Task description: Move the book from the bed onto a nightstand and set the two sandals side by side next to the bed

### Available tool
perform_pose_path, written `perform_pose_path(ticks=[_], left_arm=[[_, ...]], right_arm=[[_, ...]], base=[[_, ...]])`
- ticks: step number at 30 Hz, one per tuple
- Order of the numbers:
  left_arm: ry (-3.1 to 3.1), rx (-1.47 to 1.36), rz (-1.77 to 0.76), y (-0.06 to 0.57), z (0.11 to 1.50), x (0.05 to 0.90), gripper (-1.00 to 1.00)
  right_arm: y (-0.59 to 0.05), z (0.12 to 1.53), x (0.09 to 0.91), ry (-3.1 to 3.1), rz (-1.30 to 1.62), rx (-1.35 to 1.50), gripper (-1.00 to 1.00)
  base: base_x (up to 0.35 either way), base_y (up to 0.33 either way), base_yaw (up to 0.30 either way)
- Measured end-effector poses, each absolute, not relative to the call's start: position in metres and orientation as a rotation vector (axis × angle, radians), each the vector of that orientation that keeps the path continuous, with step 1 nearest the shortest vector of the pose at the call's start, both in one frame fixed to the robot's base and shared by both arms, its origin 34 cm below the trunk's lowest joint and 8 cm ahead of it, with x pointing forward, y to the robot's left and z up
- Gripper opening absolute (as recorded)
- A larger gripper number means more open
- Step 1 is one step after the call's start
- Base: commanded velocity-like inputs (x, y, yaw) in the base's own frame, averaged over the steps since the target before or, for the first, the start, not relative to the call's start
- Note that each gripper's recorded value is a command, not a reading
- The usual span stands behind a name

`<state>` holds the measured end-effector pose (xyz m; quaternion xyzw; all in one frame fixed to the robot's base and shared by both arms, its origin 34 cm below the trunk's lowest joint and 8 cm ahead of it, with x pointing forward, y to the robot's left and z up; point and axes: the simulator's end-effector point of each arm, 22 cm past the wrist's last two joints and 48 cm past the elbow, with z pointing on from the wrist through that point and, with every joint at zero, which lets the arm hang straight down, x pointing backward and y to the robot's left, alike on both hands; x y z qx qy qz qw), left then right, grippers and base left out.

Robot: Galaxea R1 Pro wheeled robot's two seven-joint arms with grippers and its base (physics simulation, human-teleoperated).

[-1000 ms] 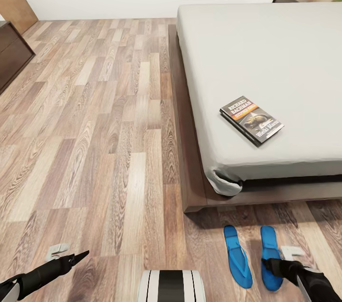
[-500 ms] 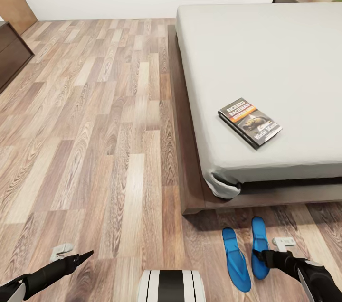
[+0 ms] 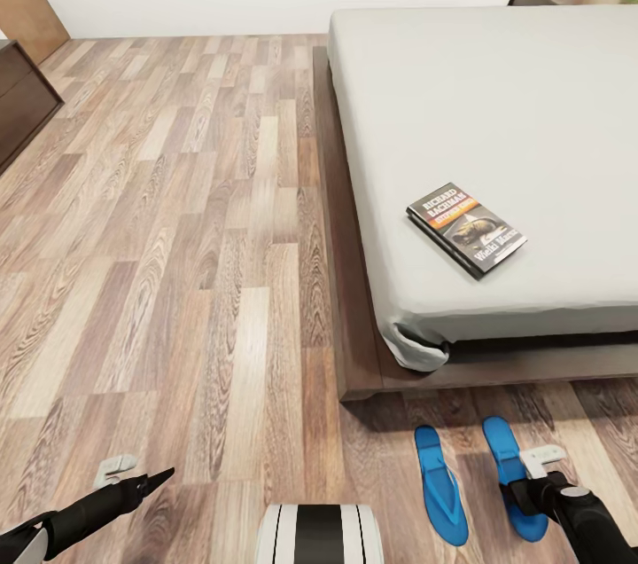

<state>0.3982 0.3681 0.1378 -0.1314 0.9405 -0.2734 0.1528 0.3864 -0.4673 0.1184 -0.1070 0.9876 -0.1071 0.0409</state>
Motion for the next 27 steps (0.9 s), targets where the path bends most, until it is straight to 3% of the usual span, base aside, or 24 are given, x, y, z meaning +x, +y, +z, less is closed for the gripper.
perform_pose_path(ticks=[27], left_arm=[[2.747, -0.404, -0.787, 0.367, 0.120, 0.379, 1.00]], right_arm=[[-0.466, 0.101, 0.365, 3.079, -0.323, -0.345, -1.00]], base=[[0.000, 0.000, 0.000]])
